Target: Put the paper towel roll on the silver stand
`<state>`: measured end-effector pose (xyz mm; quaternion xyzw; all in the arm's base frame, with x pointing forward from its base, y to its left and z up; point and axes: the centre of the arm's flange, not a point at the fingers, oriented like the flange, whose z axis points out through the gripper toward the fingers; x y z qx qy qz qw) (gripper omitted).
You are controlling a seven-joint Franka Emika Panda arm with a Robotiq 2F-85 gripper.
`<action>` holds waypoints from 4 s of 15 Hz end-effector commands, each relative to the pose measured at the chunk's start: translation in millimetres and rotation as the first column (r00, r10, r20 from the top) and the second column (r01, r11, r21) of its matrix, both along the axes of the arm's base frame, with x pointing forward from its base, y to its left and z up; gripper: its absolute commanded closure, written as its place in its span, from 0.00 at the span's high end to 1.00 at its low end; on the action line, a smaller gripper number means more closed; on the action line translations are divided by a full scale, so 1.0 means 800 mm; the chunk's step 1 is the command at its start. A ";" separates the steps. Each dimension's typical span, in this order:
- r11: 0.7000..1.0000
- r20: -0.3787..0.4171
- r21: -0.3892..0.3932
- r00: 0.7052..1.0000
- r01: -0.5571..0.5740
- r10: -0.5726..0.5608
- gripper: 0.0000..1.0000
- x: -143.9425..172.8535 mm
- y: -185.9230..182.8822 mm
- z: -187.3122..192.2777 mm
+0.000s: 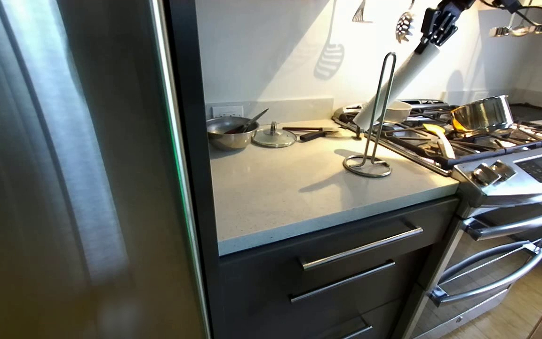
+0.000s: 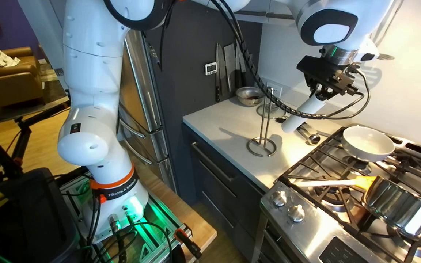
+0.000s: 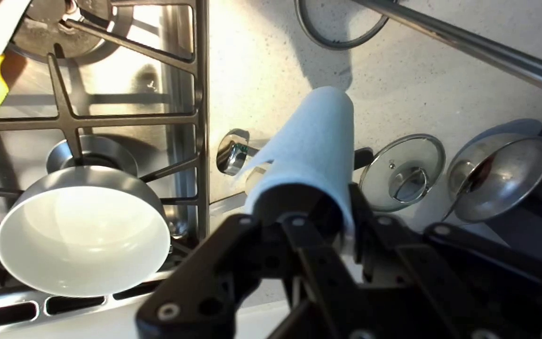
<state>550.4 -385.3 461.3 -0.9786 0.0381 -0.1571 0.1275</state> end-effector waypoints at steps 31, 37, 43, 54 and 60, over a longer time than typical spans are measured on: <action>0.527 -0.153 -0.502 0.671 -0.686 0.726 0.02 -0.049 0.181 0.331; 0.476 -0.170 -0.453 0.598 -0.753 0.783 0.02 -0.049 0.207 0.330; 0.438 -0.185 -0.426 0.550 -0.792 0.815 0.02 -0.049 0.218 0.328; 0.418 -0.195 -0.444 0.540 -0.793 0.819 0.02 -0.056 0.215 0.342; 0.403 -0.216 -0.404 0.513 -0.822 0.830 0.02 -0.053 0.216 0.328</action>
